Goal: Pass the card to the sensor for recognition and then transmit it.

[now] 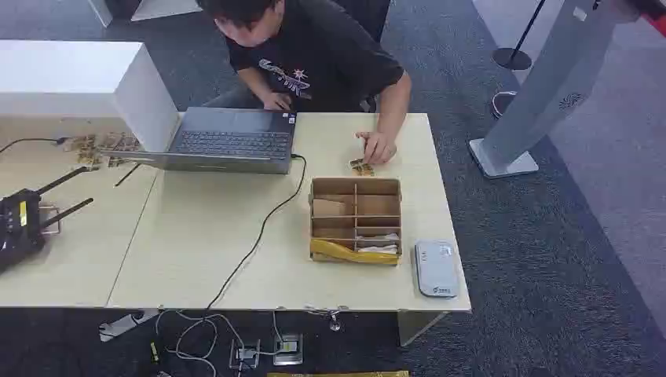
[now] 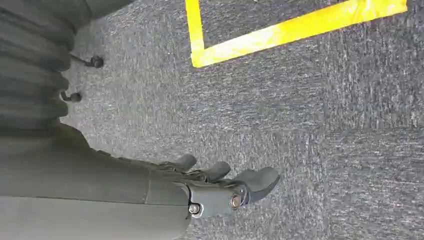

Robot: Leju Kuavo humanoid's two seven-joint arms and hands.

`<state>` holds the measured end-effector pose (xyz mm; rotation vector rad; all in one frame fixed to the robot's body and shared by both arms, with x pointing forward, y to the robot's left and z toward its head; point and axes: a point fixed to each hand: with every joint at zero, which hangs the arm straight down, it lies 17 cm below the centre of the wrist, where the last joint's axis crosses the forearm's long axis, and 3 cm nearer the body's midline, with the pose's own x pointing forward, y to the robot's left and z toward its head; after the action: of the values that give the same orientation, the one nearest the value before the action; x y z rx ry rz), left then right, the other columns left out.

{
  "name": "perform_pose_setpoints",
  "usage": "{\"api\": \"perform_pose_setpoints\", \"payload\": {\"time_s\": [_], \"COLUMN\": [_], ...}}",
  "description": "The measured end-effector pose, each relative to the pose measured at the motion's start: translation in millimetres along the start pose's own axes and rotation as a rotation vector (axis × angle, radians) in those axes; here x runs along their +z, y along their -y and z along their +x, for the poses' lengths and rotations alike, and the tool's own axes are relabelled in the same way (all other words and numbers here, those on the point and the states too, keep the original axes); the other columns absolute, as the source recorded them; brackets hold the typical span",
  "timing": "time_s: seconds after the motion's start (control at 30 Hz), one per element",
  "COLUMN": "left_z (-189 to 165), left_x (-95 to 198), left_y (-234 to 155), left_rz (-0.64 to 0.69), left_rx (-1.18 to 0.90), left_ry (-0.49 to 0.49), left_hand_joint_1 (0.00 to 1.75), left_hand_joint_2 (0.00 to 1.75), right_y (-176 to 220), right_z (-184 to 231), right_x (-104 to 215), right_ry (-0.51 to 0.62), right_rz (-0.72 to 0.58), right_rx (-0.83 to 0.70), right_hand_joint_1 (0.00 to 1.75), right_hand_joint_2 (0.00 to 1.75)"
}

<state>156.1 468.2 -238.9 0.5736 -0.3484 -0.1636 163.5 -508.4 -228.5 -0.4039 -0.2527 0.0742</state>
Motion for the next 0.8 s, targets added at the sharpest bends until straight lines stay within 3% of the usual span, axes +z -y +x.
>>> {"api": "perform_pose_setpoints", "payload": {"time_s": [0.4,0.8], "left_z": [5.6,8.6], "left_x": [0.4,9.0], "left_y": [1.2,25.8], "left_rz": [-0.001,-0.020], "left_rx": [0.009,0.030], "left_ry": [0.028,0.013], "left_hand_joint_1": [0.00,0.00], "left_hand_joint_2": [0.00,0.00], "right_y": [-4.1,-3.4], "right_z": [9.6,23.6], "right_x": [0.3,0.6], "right_ry": [0.007,0.025], "right_rz": [0.003,0.002], "right_rx": [-0.021,-0.022], "right_hand_joint_1": [0.00,0.00], "right_hand_joint_2": [1.75,1.75]}}
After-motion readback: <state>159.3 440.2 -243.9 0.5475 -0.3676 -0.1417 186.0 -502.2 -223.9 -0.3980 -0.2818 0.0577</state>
